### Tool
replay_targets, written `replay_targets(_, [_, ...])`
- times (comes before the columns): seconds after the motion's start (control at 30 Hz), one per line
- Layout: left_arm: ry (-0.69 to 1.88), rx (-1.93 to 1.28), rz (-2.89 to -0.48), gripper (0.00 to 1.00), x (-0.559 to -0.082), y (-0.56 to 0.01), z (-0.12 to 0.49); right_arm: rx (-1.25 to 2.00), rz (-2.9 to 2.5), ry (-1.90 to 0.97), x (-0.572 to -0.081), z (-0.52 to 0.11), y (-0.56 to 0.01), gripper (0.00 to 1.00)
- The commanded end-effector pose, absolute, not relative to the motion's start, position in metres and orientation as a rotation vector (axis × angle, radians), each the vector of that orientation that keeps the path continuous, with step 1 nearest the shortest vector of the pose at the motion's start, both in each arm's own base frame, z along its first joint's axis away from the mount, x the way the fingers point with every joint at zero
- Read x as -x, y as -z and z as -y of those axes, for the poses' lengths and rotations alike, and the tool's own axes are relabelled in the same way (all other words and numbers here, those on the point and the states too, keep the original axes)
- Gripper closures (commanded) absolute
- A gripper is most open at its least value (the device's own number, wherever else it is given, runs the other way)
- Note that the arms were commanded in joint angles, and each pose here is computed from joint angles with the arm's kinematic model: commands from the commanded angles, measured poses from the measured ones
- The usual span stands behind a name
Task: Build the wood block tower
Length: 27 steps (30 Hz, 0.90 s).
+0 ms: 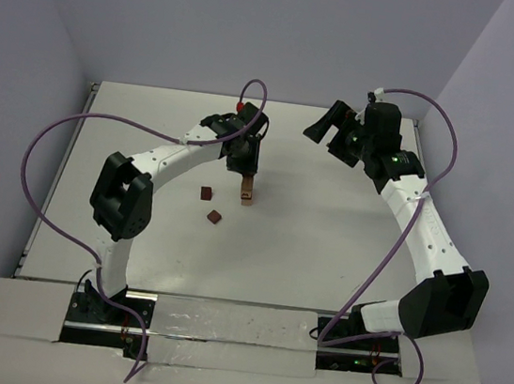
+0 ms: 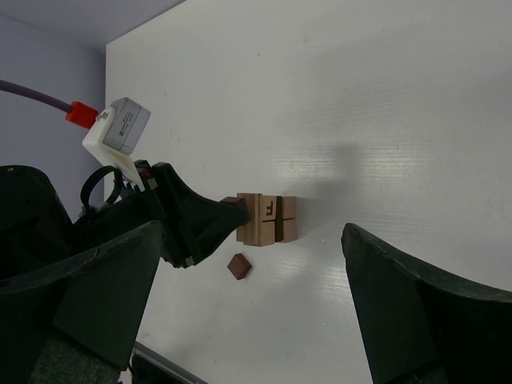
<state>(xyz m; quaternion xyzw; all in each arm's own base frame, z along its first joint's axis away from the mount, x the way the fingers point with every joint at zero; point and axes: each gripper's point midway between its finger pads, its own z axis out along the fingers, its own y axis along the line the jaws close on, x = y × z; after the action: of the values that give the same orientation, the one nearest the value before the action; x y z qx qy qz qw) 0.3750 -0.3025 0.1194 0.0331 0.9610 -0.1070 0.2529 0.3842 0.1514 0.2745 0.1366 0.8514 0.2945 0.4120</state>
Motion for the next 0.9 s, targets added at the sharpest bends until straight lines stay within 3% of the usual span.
replay_targets(0.0, [0.315, -0.078, -2.575, 0.61, -0.3847, -0.1314, 0.3088, -0.337, -2.096, -0.756, -0.3898, -0.1507, -0.2929, 0.0])
replay_targets(0.87, [0.28, -0.069, -2.567, 0.52, -0.3894, -0.1295, 0.3061, -0.335, -2.099, -0.77, -0.3892, -0.1523, -0.293, 0.0])
